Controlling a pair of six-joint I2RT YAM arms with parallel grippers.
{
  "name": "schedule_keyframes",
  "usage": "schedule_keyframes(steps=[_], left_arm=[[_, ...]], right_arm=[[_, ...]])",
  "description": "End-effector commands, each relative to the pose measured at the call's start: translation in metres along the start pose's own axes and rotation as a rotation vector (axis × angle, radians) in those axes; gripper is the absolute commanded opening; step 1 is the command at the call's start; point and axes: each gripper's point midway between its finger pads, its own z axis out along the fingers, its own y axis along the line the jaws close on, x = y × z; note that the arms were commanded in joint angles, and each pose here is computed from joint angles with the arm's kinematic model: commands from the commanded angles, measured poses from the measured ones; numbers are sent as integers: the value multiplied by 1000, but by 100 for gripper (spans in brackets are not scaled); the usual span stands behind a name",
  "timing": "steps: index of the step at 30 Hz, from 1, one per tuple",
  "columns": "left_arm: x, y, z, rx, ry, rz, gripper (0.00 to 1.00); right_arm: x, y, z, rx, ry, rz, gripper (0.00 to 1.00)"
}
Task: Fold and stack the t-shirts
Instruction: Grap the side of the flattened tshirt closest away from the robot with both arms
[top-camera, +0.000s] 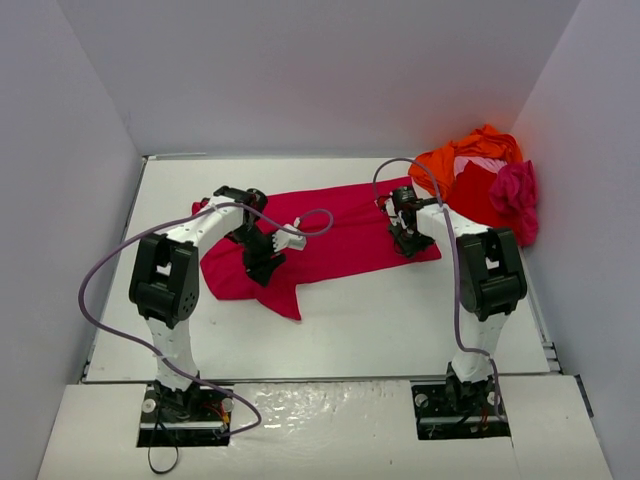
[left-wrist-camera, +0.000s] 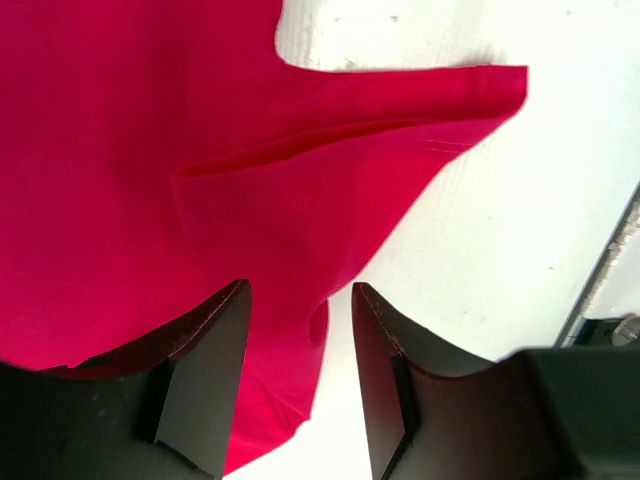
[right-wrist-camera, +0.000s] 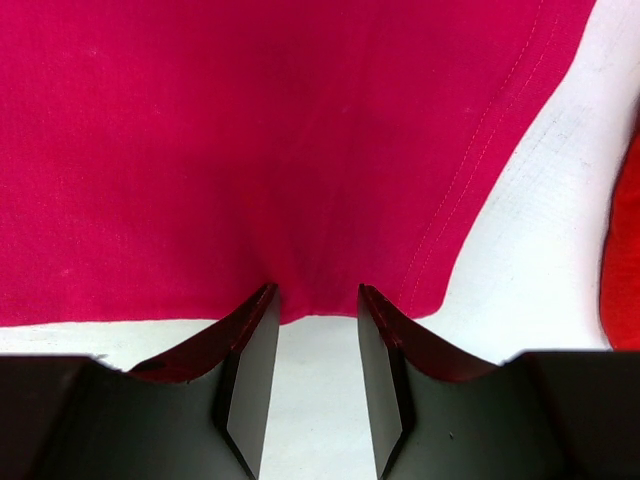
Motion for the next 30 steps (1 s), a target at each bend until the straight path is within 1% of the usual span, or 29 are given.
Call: schedule_keyframes(steps=[1,10,15,21,30], left_arm=[[-13,16,-7,-55,-38,47,41],[-18,45,0,-115,-20,52,42],[-25,59,1,-144,-35,54,42],[-35,63,-5,-187,-49,81,42],[-35,55,8,-126,-22,86,42]], right_arm=[[-5,-4,-10,17,-29,4,34],[-5,-4,-12,14,-34,5,34],[-3,-4,-11,14,-28,3,34],[-2,-3,-9,13,-24,0,35],[-1,-3,-8,13,-20,0,35]])
